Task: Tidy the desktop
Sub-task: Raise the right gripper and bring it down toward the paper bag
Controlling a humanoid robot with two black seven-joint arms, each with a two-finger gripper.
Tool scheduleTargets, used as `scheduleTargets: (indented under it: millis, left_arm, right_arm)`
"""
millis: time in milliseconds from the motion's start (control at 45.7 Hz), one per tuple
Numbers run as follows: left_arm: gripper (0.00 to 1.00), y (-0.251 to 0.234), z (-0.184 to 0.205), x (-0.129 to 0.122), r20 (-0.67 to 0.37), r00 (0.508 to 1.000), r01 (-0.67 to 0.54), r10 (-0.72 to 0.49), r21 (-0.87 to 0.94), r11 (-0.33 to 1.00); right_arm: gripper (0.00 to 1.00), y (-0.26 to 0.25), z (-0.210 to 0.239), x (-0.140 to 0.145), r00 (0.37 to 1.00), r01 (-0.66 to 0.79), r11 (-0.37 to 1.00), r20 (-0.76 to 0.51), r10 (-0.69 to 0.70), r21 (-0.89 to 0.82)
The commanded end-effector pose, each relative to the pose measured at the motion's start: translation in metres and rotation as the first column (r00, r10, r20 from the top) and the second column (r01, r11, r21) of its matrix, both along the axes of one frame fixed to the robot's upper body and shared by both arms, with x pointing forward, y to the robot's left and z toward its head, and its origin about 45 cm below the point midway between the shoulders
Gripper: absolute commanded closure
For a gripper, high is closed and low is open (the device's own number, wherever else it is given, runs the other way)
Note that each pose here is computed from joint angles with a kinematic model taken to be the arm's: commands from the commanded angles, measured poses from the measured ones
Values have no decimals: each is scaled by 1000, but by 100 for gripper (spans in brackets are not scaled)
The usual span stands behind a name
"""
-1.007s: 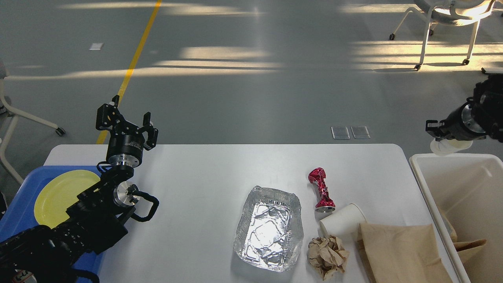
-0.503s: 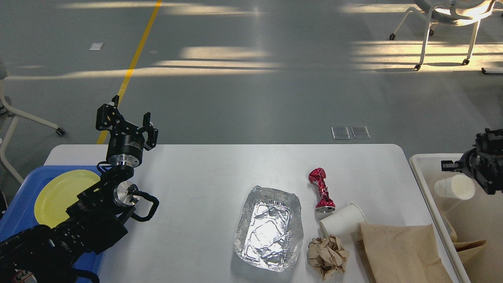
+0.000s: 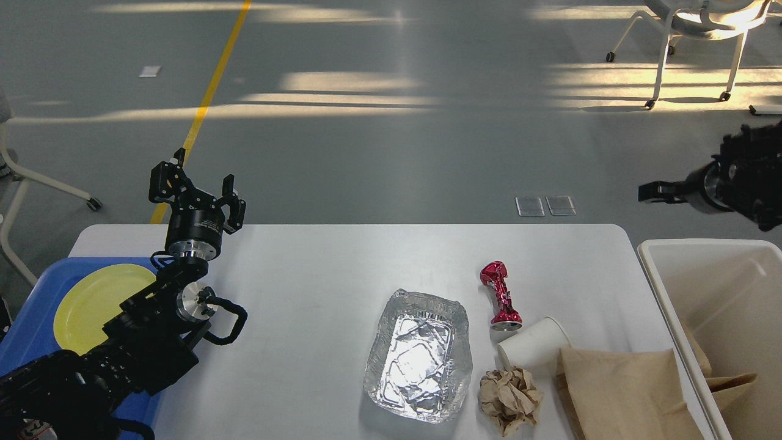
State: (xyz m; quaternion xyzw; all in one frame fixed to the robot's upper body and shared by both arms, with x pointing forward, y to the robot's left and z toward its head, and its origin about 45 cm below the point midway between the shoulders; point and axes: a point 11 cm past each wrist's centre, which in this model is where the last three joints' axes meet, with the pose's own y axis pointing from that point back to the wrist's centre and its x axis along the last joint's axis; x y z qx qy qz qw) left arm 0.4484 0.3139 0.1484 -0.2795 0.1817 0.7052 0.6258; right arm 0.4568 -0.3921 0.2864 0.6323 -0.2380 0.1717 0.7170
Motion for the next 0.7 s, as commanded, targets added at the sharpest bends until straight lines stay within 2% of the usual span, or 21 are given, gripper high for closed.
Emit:
scheduleTargets:
  millis: [0, 306, 438, 547, 679]
  left_arm:
    - [3, 0, 0, 0, 0, 1000, 0, 0, 0, 1000]
    - [3, 0, 0, 0, 0, 1000, 0, 0, 0, 1000]
    - [3, 0, 0, 0, 0, 1000, 0, 0, 0, 1000]
    - [3, 0, 0, 0, 0, 1000, 0, 0, 0, 1000]
    - [3, 0, 0, 0, 0, 1000, 0, 0, 0, 1000]
  right_arm:
    - [0, 60, 57, -4, 998, -42, 986, -43, 49, 162]
    - [0, 149, 187, -37, 955, -203, 924, -141, 259, 323]
    - [0, 174, 235, -44, 944, -295, 887, -35, 328, 357]
    - [0, 186, 251, -48, 932, -338, 862, 11, 361, 378]
    - [0, 183, 245, -46, 936, -326, 870, -5, 352, 370]
